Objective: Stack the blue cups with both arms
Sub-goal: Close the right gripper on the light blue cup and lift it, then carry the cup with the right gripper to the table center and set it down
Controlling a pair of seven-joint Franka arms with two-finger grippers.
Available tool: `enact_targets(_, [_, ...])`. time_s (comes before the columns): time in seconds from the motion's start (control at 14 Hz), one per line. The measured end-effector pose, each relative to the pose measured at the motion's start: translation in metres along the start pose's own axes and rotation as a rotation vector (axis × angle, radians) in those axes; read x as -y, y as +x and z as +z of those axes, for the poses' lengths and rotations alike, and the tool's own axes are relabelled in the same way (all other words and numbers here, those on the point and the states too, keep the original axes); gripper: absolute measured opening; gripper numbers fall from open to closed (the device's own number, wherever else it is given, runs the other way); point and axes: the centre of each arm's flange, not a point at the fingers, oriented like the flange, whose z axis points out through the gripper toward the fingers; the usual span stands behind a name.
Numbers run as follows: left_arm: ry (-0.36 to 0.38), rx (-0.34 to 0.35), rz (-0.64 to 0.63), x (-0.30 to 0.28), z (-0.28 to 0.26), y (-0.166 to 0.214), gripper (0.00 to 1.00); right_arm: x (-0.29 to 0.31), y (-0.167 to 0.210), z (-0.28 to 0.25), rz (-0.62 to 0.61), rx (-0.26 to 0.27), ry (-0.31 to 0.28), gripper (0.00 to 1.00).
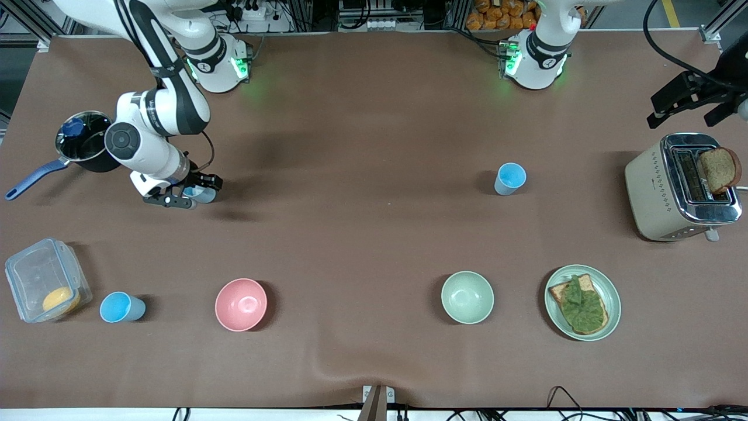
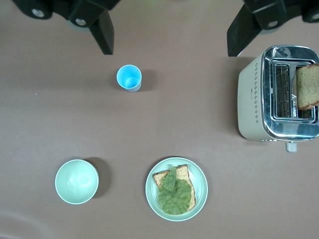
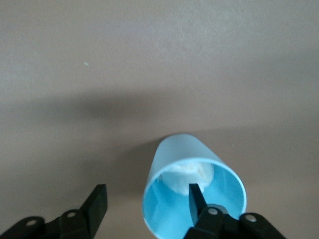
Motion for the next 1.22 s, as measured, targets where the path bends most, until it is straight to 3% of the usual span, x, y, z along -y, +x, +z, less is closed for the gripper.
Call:
enact_targets(0.43, [-0.001, -0.008, -0.004, 0.002, -0.004, -0.002, 1.00, 0.006, 0.008, 0.005, -0.012, -0.027, 0.004, 0.05])
enact_targets(0.57, [-0.001, -0.010, -0.005, 0.003, -0.005, -0.003, 1.00, 0.017, 0.012, -0.008, -0.033, -0.043, 0.007, 0.04])
enact_targets(0.86, [-0.001, -0.011, -0.006, 0.004, -0.006, -0.003, 1.00, 0.089, 0.026, -0.083, -0.067, -0.004, -0.015, 0.04])
enact_targets(1.07, [-0.001, -0.011, -0.007, 0.004, -0.006, -0.003, 1.00, 0.194, 0.013, -0.143, -0.066, -0.071, 0.001, 0.04])
enact_targets(1.22, [-0.001, -0.011, -0.005, 0.003, -0.006, -0.003, 1.00, 0.278, -0.003, -0.146, -0.089, -0.096, 0.010, 0.04])
